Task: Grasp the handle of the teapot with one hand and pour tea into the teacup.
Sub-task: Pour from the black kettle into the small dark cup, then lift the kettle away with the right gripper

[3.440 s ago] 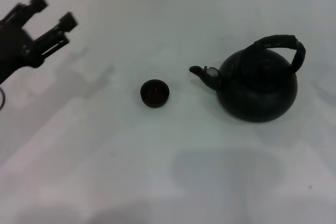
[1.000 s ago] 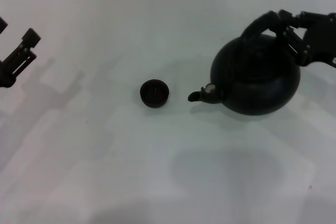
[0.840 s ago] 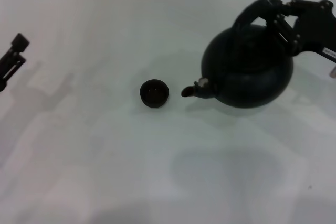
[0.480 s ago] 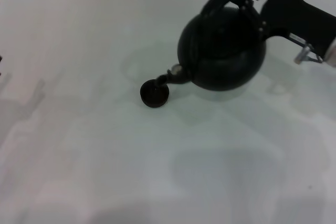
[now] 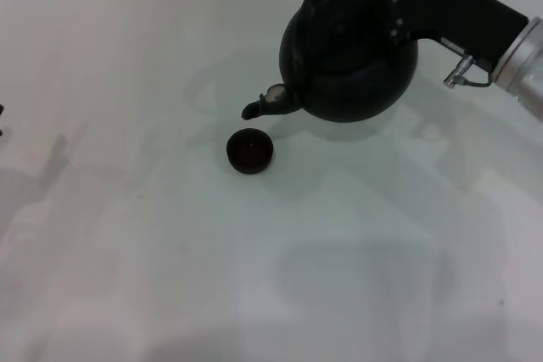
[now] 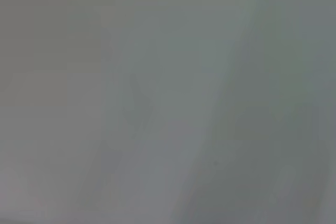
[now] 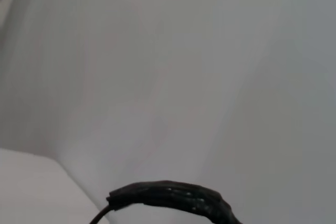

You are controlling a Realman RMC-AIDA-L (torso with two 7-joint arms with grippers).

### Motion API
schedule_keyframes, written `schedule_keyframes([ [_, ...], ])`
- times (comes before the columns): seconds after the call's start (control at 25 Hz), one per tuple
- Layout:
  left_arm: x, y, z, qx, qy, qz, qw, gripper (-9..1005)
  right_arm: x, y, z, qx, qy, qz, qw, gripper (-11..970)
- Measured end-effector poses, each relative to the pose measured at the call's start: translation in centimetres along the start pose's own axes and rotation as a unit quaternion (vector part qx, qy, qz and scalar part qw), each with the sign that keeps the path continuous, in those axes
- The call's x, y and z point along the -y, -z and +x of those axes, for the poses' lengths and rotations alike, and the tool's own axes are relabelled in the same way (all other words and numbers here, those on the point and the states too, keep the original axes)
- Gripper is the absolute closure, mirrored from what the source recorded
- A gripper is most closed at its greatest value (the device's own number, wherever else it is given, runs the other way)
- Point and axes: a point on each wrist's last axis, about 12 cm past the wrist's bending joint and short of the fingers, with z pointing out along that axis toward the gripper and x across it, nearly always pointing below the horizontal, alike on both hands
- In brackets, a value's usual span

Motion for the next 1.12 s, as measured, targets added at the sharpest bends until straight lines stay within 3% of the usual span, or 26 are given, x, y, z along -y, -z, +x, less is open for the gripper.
schedule_keyframes([
  [0.8,0.1,-0.8,0.3,-0.01,0.003,0.002,1.0,124,-1.8,-1.4,0.3,-0.039,0.123,-0.024,0.991,851],
  [1.12,0.1,-0.7,0.5,-0.013,0.006,-0.002,1.0,123,-2.0,-2.0,-0.1,-0.038,0.157,-0.007,0.987,852],
])
